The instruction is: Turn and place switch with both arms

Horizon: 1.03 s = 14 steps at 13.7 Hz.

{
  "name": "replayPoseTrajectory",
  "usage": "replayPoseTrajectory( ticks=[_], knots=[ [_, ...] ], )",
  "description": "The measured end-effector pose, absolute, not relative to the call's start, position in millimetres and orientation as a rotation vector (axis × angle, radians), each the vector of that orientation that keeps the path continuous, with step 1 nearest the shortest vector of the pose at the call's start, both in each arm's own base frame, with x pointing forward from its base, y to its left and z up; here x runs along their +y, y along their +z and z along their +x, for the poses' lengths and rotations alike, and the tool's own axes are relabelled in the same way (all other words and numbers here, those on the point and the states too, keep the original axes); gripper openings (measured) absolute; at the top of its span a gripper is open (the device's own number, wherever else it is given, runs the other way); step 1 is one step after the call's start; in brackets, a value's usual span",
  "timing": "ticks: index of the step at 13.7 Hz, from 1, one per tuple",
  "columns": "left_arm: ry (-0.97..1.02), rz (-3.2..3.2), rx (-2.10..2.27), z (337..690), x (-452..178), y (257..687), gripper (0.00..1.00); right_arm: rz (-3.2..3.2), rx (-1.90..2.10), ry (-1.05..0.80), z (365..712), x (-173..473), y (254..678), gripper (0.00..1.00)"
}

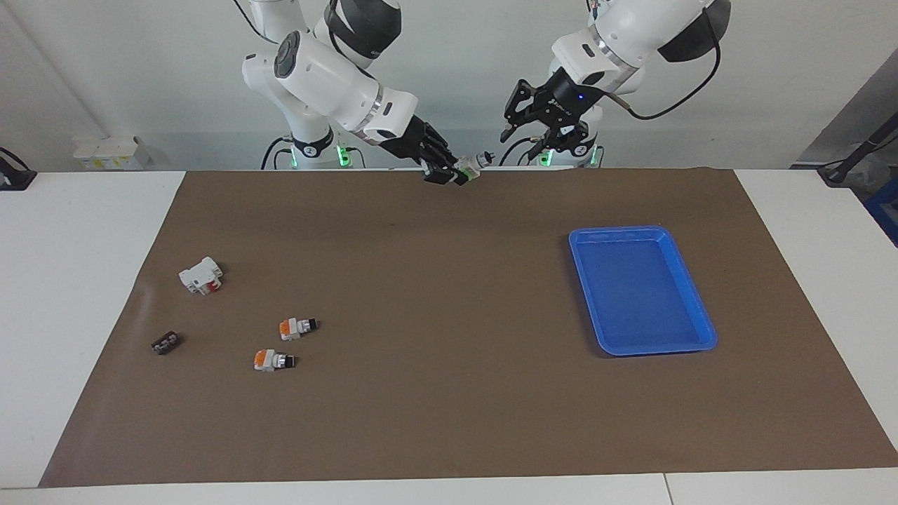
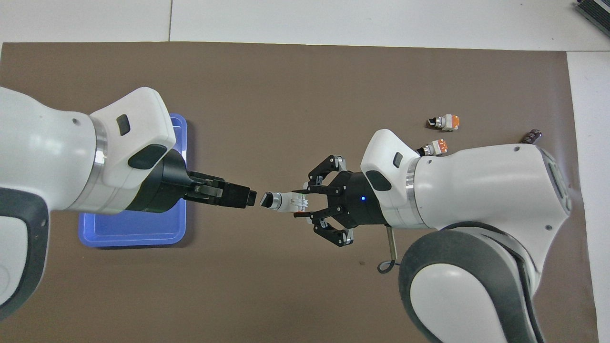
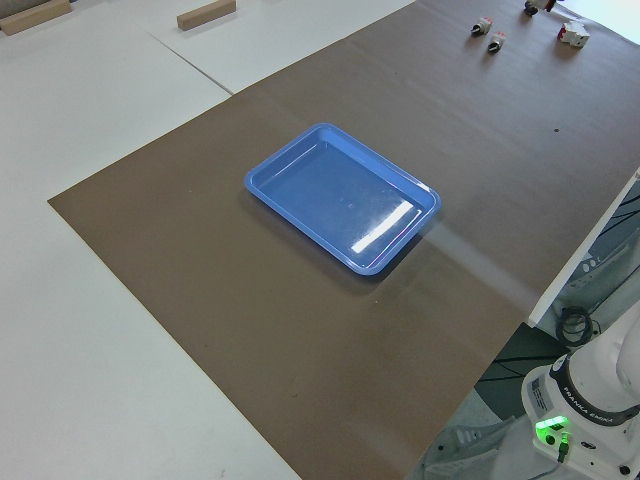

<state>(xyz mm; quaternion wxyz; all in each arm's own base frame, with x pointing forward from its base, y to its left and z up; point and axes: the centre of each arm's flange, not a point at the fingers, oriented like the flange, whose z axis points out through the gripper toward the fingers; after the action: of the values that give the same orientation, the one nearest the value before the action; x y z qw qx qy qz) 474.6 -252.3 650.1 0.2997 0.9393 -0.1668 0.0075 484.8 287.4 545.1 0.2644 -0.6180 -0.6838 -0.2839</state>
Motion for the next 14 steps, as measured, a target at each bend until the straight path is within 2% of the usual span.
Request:
replayPoseTrajectory(
  ticks=[1, 2, 3, 5, 14],
  knots=[
    [0.037, 2.454, -0.483, 474.2, -248.6, 645.5, 0.51, -1.678, -1.839, -0.766, 484.6, 288.1, 545.3, 0.33],
    [0.052, 2.422, -0.537, 472.3, -246.0, 641.4, 0.51, -1.683, -1.834, -0.765, 484.4, 288.8, 545.5, 0.33],
    [0.068, 2.39, -0.589, 469.2, -245.0, 638.2, 0.44, -1.685, -1.832, -0.765, 484.3, 289.1, 545.5, 0.33],
    [0.1, 2.344, -0.641, 461.8, -244.4, 631.8, 0.39, -1.686, -1.831, -0.764, 484.3, 289.1, 545.5, 0.33],
    [0.242, 2.334, -0.669, 462.5, -242.7, 619.2, 0.31, -1.687, -1.83, -0.763, 484.3, 289.1, 545.5, 0.33]
  ],
)
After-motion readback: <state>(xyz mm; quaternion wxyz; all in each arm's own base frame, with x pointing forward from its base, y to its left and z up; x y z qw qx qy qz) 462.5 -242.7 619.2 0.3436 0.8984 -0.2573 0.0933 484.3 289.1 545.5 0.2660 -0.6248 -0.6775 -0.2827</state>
